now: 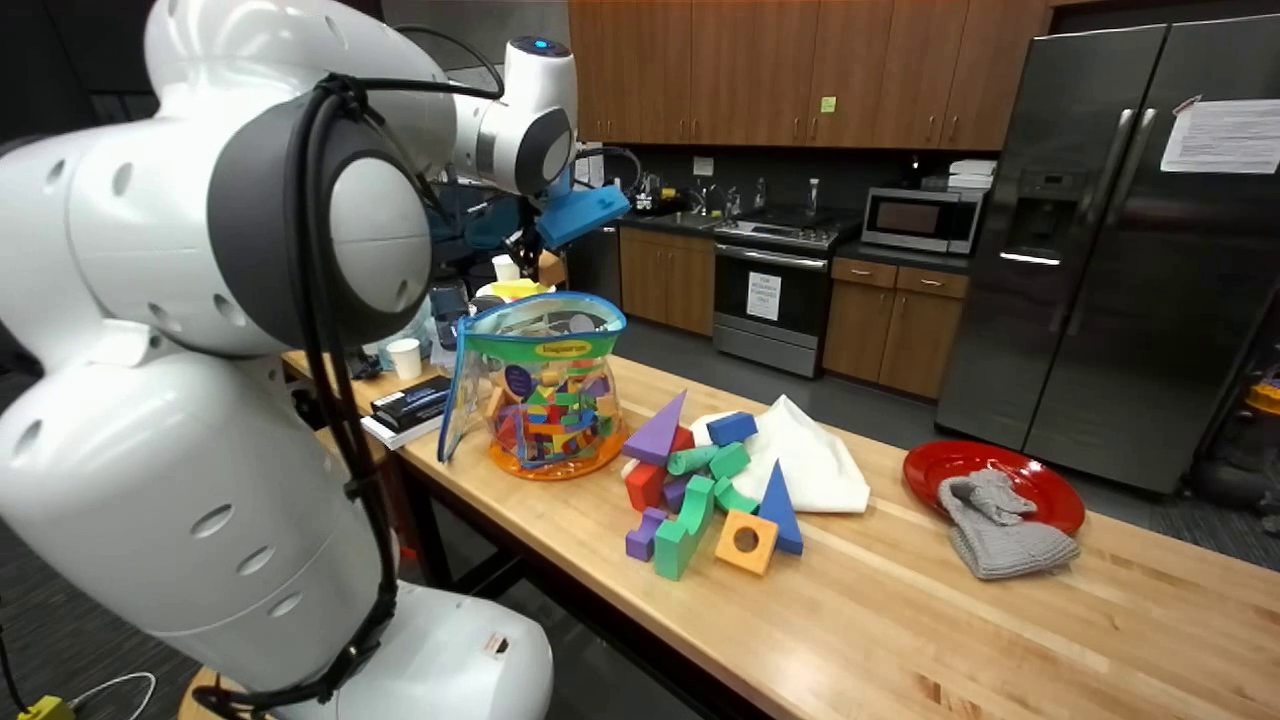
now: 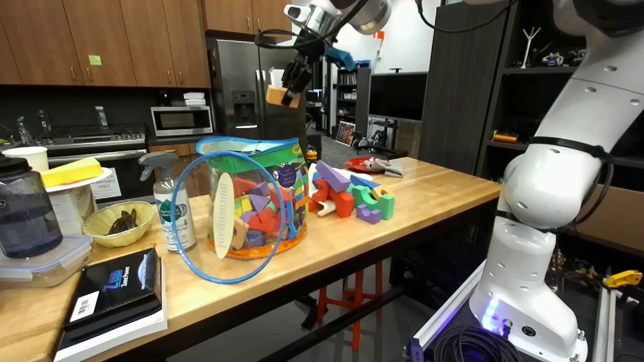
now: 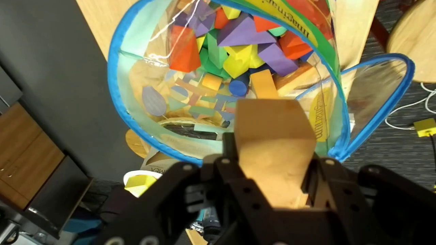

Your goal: Put the yellow block in the toy bag

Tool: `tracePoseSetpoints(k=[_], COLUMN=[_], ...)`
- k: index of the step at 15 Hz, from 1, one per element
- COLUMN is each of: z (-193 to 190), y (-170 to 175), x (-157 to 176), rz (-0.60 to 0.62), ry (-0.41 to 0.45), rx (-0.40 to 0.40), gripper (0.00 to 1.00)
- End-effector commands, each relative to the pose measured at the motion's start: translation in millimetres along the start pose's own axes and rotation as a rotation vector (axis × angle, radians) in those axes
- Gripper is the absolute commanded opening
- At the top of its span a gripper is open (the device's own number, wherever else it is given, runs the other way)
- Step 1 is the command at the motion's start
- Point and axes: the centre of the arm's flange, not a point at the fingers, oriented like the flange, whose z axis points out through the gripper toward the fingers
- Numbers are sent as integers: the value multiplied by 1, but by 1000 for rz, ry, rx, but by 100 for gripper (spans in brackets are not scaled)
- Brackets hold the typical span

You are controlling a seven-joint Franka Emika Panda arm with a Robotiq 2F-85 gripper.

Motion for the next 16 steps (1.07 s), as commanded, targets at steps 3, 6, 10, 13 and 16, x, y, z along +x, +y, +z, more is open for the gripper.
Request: tracePoseSetpoints(k=[3, 6, 10, 13, 16], z=[47, 78, 130, 140, 152], y=[-7, -9, -11, -10, -10], x=[23, 26, -3, -8, -13], rz=[26, 42, 71, 73, 79], ry=[46, 54, -1, -17, -30], rx=[-12, -26, -36, -12, -2], gripper=[16, 16, 16, 66, 52])
